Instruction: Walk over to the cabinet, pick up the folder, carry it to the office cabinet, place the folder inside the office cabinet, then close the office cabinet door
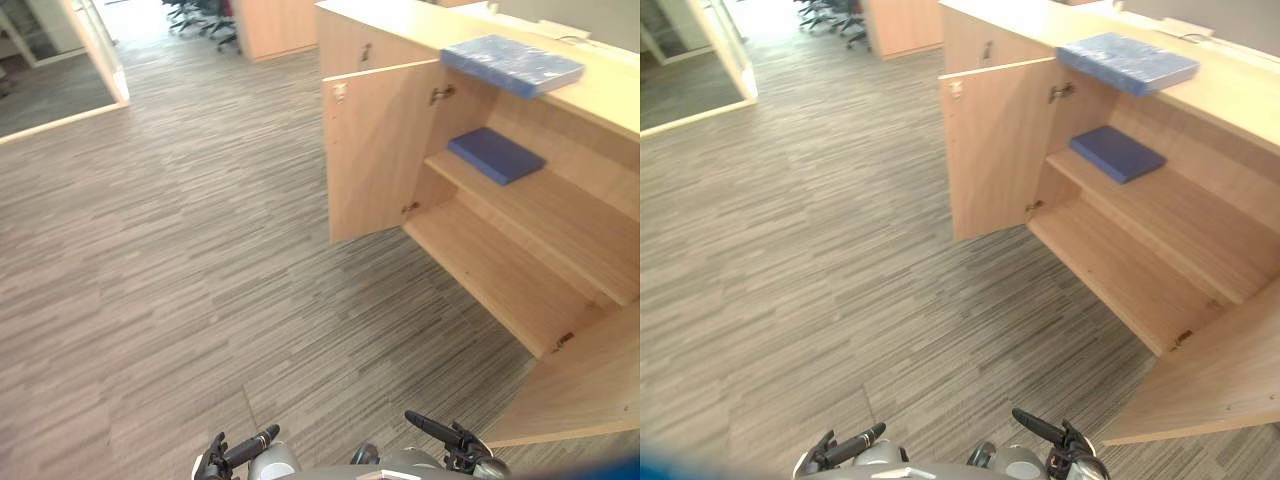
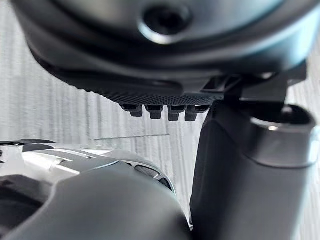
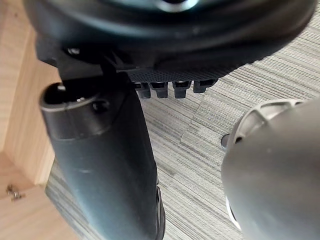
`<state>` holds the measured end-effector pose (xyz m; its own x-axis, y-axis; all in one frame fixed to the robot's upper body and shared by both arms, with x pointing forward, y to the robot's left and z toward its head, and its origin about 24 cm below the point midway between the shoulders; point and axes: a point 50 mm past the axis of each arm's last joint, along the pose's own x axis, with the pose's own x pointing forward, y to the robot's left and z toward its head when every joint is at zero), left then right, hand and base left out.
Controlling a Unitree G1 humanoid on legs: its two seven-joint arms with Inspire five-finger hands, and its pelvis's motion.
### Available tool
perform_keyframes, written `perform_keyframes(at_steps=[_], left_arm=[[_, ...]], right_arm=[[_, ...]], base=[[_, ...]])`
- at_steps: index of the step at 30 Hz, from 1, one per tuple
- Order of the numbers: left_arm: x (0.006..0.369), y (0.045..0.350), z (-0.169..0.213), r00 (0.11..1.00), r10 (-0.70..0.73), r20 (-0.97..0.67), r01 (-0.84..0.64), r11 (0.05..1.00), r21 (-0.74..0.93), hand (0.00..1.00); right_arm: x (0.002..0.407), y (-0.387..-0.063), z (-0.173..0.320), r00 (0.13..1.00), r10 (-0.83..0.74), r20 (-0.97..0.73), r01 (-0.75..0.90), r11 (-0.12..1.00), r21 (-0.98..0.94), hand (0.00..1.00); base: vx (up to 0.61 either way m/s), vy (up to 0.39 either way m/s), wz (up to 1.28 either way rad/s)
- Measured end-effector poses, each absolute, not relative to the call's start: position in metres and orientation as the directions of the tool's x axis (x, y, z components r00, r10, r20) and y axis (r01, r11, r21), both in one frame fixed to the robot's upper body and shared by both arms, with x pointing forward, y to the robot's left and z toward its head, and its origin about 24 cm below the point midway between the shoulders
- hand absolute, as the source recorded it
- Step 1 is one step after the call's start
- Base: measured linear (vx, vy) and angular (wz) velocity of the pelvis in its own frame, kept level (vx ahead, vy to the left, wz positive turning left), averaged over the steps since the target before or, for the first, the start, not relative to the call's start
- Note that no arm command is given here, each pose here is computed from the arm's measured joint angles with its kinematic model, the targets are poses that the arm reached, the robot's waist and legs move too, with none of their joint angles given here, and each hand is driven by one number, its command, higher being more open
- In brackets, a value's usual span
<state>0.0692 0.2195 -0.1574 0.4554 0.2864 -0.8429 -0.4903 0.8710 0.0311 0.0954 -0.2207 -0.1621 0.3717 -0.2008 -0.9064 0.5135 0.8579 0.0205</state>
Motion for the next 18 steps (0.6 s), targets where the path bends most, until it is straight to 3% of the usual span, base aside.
perform_keyframes(at_steps=[3, 8, 14, 18], left_arm=[[0.075, 0.22, -0.155, 0.477, 0.299, -0.827, -0.507, 0.862, 0.019, 1.0], [0.065, 0.218, -0.159, 0.409, 0.337, -0.848, -0.642, 0.767, -0.005, 1.0], [0.051, 0.22, -0.163, 0.343, 0.35, -0.872, -0.696, 0.718, 0.015, 1.0], [0.047, 0.224, -0.163, 0.328, 0.359, -0.874, -0.683, 0.729, 0.044, 1.0]], right_arm=[[0.096, -0.221, -0.162, 0.368, -0.198, -0.908, 0.508, 0.861, 0.018, 1.0], [0.099, -0.211, -0.163, 0.382, -0.165, -0.909, 0.442, 0.897, 0.023, 1.0], [0.092, -0.205, -0.165, 0.379, -0.146, -0.914, 0.441, 0.896, 0.04, 1.0], [0.098, -0.228, -0.158, 0.407, -0.213, -0.888, 0.428, 0.903, -0.02, 1.0]], base=[[0.3, 0.027, -0.98], [0.35, 0.152, -0.87], [0.51, 0.45, -0.77], [0.31, 0.416, -0.77]])
